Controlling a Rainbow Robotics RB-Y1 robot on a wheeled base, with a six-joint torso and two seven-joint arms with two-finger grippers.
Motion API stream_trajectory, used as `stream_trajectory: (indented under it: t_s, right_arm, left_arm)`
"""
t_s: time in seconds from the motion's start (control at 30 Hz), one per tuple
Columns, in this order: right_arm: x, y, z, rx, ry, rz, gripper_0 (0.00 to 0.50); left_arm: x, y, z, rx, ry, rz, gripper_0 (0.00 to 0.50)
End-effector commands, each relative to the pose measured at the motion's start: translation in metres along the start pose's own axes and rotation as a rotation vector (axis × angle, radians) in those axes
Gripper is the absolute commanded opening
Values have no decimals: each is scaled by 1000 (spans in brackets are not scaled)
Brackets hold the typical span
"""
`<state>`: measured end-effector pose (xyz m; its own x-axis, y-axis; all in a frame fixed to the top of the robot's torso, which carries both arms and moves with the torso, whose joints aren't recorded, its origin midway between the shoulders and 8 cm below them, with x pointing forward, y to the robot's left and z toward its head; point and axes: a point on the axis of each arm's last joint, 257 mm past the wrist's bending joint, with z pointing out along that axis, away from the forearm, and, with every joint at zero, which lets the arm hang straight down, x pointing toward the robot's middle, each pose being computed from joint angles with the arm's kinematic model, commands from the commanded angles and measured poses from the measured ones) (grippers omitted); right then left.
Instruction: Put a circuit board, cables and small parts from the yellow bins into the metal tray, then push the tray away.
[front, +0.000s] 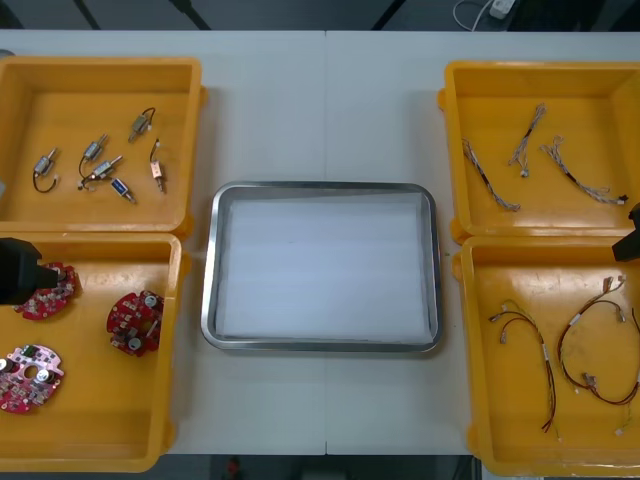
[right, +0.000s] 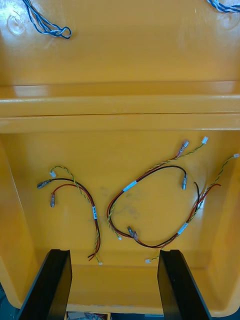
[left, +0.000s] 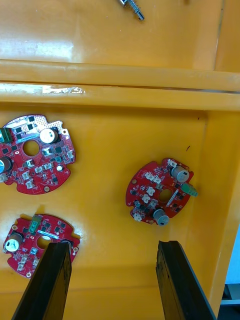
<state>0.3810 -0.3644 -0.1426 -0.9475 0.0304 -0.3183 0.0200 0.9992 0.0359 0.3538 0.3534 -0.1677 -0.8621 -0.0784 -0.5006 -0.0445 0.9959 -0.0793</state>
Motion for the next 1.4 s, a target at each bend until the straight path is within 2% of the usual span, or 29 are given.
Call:
stream_trajectory:
  t_s: [0.03,1.4]
  right_arm:
    - [-4,-14,-13,26,-19,40,500]
    - [-4,-14,-13,26,-19,40,500]
  left_arm:
    - [-5,-10,-3,16,-13,44,500]
    - [-5,-10,-3,16,-13,44,500]
